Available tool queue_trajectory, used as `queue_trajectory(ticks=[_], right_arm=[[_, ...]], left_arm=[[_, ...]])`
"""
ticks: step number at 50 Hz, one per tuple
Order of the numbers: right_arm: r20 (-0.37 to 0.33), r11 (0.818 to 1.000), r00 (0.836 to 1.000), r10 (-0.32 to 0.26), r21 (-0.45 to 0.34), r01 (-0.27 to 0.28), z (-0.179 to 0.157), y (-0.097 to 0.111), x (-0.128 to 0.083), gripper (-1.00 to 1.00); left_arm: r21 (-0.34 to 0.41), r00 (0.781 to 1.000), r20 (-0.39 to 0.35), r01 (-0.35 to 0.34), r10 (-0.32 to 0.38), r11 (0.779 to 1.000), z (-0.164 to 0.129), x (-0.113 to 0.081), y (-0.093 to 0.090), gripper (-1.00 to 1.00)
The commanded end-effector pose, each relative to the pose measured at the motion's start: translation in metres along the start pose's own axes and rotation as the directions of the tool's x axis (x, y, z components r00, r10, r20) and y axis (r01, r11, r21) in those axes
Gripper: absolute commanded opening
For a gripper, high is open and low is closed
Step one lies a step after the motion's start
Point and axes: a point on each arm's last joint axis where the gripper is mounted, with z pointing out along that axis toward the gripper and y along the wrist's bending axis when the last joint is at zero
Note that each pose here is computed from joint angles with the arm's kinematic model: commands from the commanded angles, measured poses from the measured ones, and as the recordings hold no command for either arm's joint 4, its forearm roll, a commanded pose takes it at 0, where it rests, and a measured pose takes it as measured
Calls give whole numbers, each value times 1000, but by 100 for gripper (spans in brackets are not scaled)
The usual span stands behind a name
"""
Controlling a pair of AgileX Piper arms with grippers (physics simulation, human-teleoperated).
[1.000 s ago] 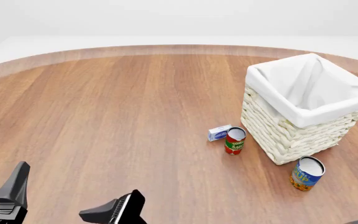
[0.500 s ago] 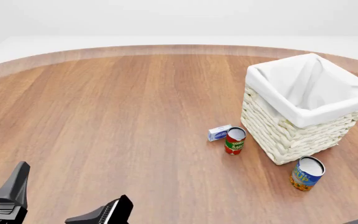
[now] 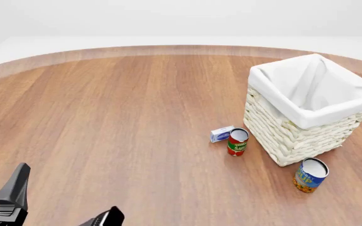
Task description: Pick up the ketchup, and put it in the basket.
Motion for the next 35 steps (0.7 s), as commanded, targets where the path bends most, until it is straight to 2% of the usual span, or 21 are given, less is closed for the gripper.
queue_trajectory(ticks=[1,22,35], right_arm=[[-15,1000,1000,6,1,-6,9,0,2,100],[-20,999,999,31,25,-30,30,-9,4,100],[-33,998,998,48,40,-46,43,-16,14,100]], left_arm=[[0,1000,0,0,0,1000,0,0,0,100],[0,1000,0,0,0,1000,0,0,0,100],[0,1000,0,0,0,1000,0,0,0,100]])
